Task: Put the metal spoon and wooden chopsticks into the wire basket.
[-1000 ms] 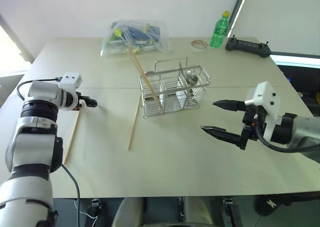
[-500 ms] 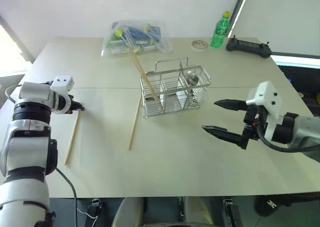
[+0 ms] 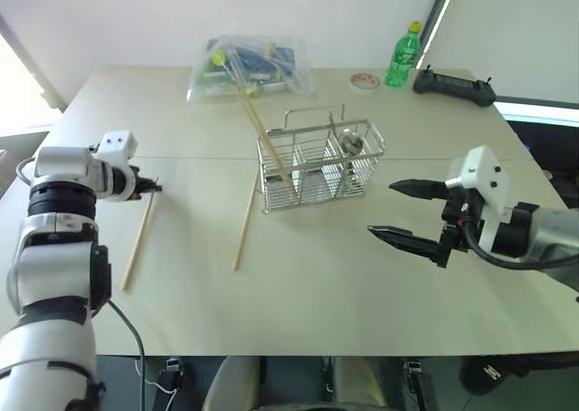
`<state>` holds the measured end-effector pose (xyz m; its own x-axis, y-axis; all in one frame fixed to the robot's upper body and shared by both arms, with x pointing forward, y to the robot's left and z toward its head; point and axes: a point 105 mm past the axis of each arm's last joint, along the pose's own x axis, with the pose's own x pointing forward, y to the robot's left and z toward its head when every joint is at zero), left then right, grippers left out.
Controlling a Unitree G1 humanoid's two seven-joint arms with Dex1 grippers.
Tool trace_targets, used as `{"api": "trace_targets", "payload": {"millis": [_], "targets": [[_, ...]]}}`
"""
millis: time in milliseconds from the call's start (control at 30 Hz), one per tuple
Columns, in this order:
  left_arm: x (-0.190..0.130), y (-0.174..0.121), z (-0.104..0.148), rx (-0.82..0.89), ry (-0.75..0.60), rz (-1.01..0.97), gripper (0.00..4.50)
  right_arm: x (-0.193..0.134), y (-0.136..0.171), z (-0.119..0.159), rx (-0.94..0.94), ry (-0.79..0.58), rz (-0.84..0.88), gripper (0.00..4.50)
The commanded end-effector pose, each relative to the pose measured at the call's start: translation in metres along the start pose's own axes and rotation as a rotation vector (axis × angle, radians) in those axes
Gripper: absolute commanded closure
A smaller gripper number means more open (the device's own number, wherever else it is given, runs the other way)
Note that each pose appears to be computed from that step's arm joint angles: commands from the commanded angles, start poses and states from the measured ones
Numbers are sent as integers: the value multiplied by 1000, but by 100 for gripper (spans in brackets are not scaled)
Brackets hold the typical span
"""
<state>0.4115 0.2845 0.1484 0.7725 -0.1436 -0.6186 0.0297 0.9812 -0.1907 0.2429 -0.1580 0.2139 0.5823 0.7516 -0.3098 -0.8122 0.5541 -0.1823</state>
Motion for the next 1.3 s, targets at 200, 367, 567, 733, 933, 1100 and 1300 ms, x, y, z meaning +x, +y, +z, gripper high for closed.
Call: {"api": "trace_targets", "payload": {"millis": [200,367,567,733,933,1100,1300], "targets": [[-105,-77,147,28,-791,-339,444,-10,-6,0,-7,24,-22,0],[-174,-126,167,184,-1043,-530,444,-9,-6,-2,7,21,-31,0],[-203,-174,172,240,-1133,-675,444,-8,-7,-2,4,13,-45,0],[-200,-222,163,296,-1098,-832,444,-11,-12,0,1,-5,-88,0],[-174,-255,143,360,-1029,-907,444,-13,-7,-1,12,-20,-116,0],[-153,-262,122,430,-973,-923,444,-17,-5,0,20,-27,-147,0],[-136,-263,103,452,-919,-924,444,-21,-6,0,26,-26,-168,0]]}}
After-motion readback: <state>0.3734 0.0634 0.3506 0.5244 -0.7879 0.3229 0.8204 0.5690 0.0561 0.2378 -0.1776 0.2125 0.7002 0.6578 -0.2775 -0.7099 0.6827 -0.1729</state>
